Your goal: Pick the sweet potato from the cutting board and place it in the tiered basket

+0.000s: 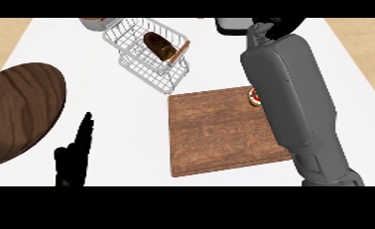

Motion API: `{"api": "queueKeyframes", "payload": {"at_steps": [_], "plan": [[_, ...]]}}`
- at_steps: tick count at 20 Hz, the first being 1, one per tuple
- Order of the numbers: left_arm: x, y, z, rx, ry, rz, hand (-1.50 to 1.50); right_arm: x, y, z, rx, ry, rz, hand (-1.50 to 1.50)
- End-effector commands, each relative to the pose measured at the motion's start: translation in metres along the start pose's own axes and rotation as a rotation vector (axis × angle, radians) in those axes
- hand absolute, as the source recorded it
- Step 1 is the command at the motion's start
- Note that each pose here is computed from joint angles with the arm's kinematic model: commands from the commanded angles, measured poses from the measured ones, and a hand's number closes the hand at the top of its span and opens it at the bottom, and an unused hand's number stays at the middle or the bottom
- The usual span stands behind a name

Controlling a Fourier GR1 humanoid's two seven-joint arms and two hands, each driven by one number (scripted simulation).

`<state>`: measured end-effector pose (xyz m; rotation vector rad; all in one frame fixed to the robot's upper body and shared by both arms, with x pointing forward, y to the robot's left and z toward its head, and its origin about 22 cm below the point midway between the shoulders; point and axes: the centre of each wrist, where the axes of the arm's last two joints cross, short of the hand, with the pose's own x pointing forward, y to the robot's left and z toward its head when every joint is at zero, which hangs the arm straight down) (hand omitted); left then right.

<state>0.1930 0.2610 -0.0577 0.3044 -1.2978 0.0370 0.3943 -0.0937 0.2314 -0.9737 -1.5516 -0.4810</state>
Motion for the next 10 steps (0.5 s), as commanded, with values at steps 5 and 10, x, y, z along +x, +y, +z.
{"api": "queueKeyframes", "payload": {"at_steps": [5,10], "plan": [[-0.017,0.011,0.014,0.054,0.079,0.011,0.00,-0.033,-0.073,0.006,0.003,0.126,-0.032,-1.50],[-0.019,0.017,0.015,0.066,0.068,0.001,0.00,-0.046,-0.127,0.021,0.057,0.107,-0.067,-1.50]]}}
